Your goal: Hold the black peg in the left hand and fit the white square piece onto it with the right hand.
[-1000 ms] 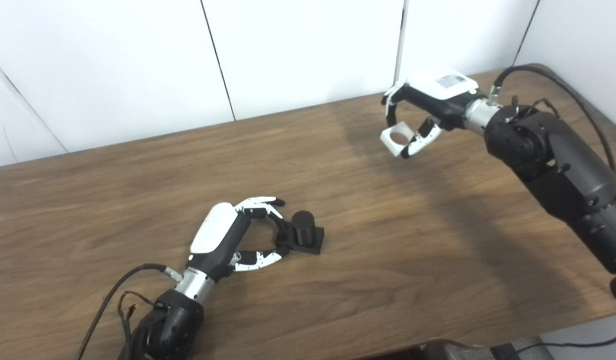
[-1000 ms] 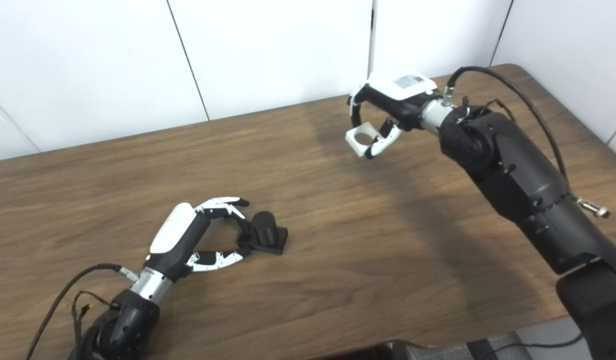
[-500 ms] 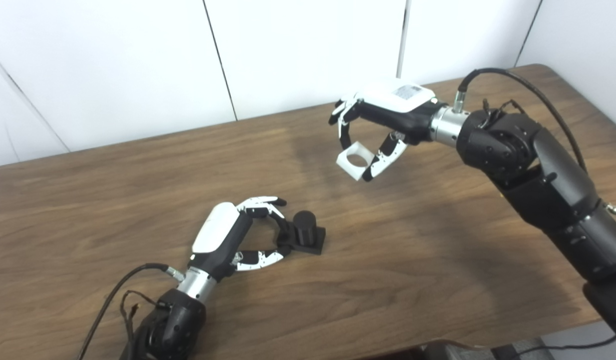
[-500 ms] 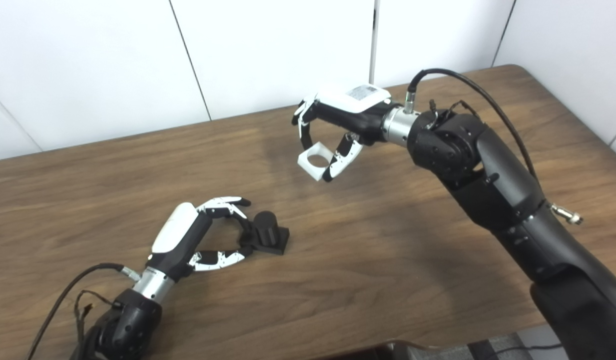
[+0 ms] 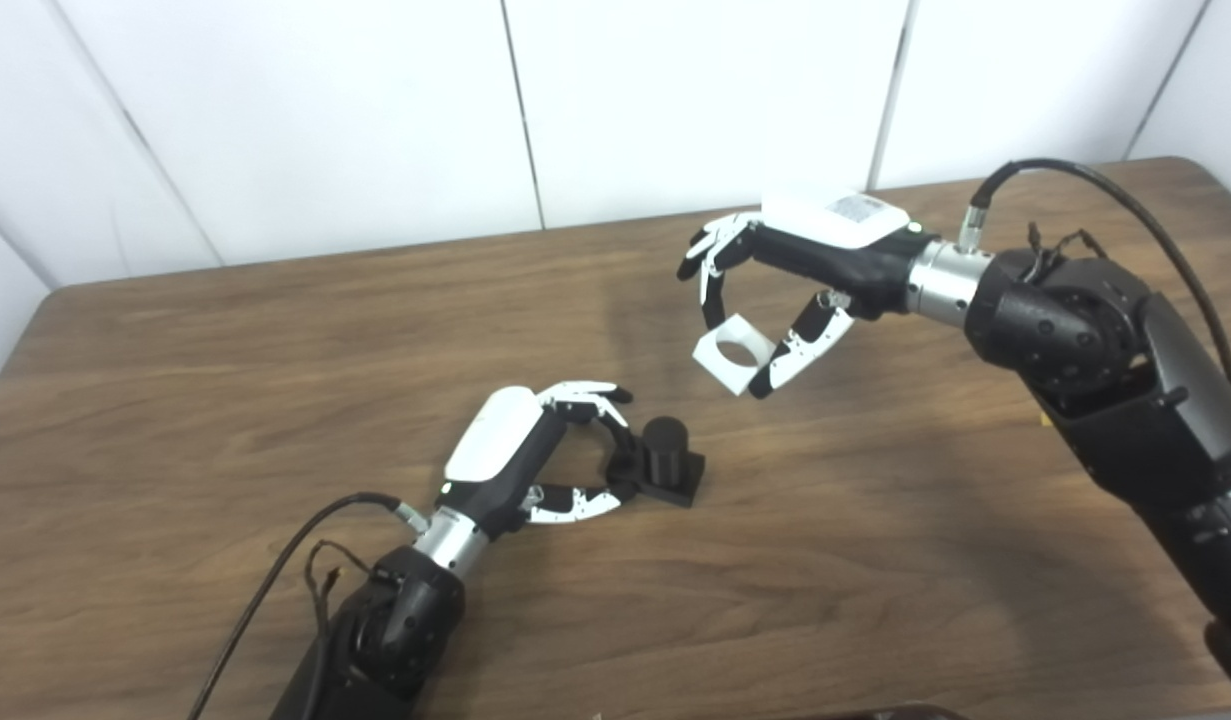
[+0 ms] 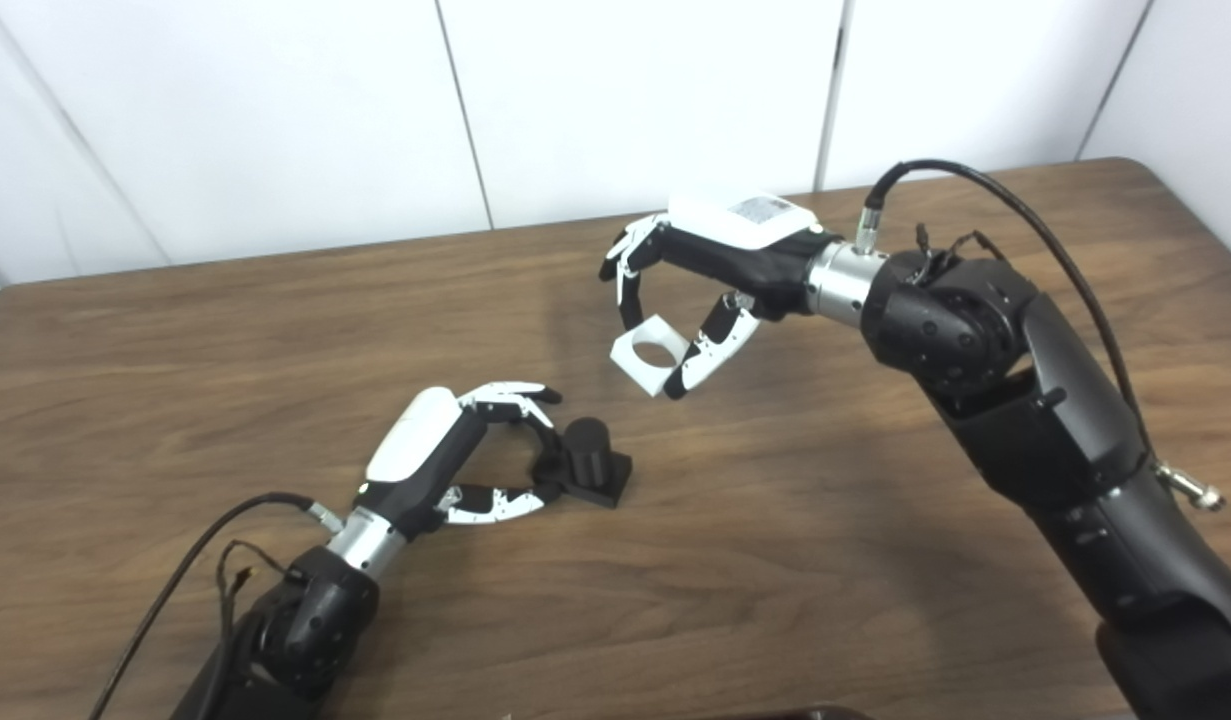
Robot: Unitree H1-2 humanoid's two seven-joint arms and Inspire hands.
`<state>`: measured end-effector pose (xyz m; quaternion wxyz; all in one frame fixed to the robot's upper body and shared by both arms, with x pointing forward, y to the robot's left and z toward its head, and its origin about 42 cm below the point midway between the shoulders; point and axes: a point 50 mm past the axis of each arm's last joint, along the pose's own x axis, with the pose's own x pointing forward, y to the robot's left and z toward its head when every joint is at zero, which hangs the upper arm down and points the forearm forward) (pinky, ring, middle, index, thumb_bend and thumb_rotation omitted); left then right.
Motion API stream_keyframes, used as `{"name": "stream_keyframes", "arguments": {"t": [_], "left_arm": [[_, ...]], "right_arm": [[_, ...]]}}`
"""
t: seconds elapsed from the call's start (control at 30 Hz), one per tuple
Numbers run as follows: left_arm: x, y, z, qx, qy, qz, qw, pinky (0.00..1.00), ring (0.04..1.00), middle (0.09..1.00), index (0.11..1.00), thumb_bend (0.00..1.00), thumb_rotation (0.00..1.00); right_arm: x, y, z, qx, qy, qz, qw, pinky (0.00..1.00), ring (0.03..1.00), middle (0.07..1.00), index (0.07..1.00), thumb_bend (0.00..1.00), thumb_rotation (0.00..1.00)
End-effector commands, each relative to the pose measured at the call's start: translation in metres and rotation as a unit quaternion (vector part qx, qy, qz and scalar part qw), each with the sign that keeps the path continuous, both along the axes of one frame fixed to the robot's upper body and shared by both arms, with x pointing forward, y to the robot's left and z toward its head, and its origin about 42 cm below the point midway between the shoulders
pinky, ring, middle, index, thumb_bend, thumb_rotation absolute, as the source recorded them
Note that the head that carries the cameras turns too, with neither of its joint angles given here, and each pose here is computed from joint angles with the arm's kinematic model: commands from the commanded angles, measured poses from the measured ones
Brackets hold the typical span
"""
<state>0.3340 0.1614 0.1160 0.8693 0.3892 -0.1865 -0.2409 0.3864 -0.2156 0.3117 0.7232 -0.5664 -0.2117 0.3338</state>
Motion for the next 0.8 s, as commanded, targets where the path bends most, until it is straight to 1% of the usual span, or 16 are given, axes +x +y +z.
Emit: {"name": "stream_keyframes", "arguments": {"t": [0.0,0.17,0.4,0.77], "left_arm": [[-0.008,0.002,-0.027,0.038,0.059,0.012,0.997,0.66,0.814,0.788,0.489,0.52,0.07],[-0.008,0.001,-0.027,0.038,0.060,0.014,0.997,0.67,0.813,0.787,0.488,0.52,0.07],[-0.007,-0.001,-0.026,0.040,0.061,0.016,0.997,0.67,0.813,0.788,0.489,0.52,0.07],[-0.007,-0.002,-0.026,0.038,0.062,0.015,0.997,0.67,0.811,0.786,0.488,0.52,0.07]], "right_arm": [[-0.001,0.011,0.031,0.009,-0.052,0.035,0.998,0.77,0.869,0.792,0.480,0.52,0.15],[-0.003,0.021,0.032,0.009,-0.049,0.050,0.997,0.79,0.867,0.789,0.479,0.52,0.14],[-0.004,0.031,0.034,0.005,-0.043,0.066,0.997,0.78,0.865,0.790,0.479,0.52,0.14],[-0.007,0.047,0.026,-0.001,-0.033,0.085,0.996,0.82,0.865,0.789,0.480,0.52,0.14]]}}
